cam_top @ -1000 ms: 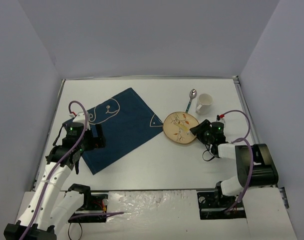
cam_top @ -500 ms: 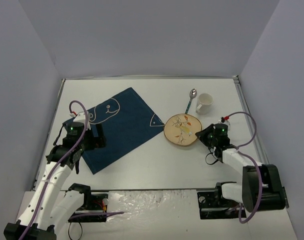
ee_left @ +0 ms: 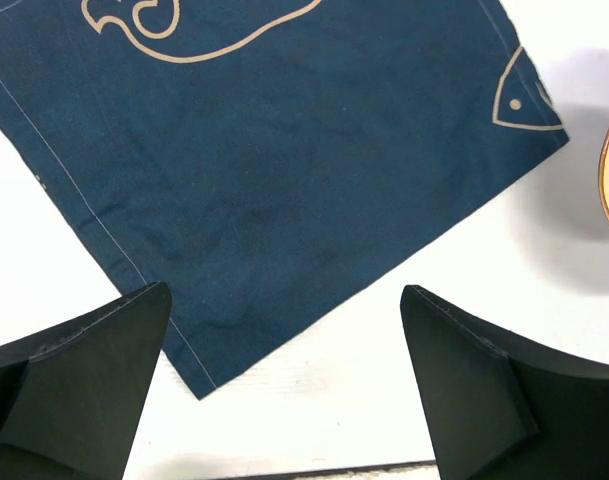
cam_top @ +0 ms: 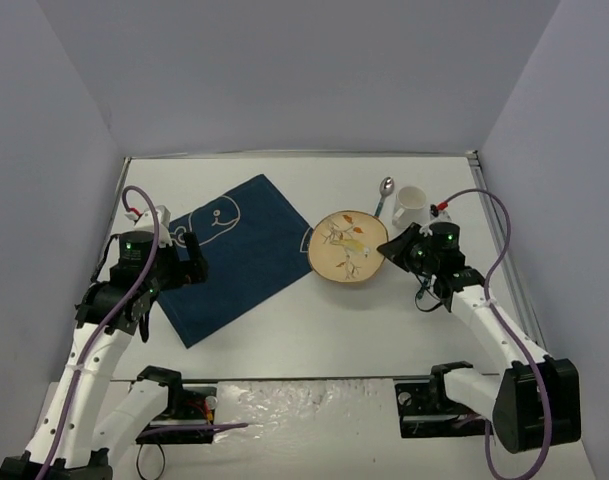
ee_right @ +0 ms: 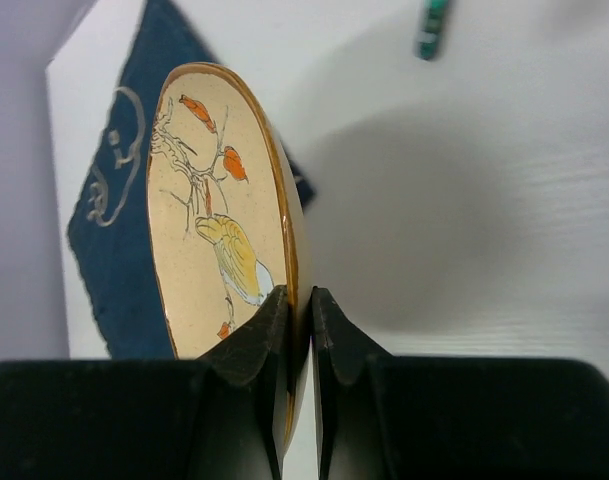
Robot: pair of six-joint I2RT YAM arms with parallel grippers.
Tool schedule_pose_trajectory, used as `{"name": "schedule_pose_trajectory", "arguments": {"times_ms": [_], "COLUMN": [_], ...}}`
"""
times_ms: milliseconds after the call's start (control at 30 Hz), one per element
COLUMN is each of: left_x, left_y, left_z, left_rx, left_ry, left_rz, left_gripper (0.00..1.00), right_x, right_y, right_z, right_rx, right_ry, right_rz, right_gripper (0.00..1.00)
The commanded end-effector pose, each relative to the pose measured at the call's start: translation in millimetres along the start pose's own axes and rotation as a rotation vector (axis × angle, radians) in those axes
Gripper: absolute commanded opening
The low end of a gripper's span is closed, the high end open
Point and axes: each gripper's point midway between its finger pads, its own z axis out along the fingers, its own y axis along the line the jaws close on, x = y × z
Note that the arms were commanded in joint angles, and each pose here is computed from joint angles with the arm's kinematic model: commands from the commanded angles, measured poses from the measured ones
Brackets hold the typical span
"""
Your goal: Set the dinner table for one person
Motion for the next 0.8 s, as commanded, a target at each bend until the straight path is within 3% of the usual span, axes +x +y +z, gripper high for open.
{"name": "schedule_pose_trajectory", "arguments": {"times_ms": [0,367,767], "left_x": [-27,-45,-25], "left_y": [-13,-16,-3], "left_z": [-18,-27,-23], "left_rx": [0.025,0.019,-0.03], "left_ry": [-0.034,-0.075,-0.047], "left_rz": [-0.022,-0.062,-0.069], "left_gripper": [0.97,0.97,0.97], "right_x": [-20,32,74], "right_y": [134,249,271], "right_z": [14,103,171], "right_rx": [-0.364,-0.543,-0.604], "right_ry": [-0.013,0.09,0.16], "right_rz": [-0.107,-0.222,-0.188], "right_gripper": [0.0,0.0,0.0]}}
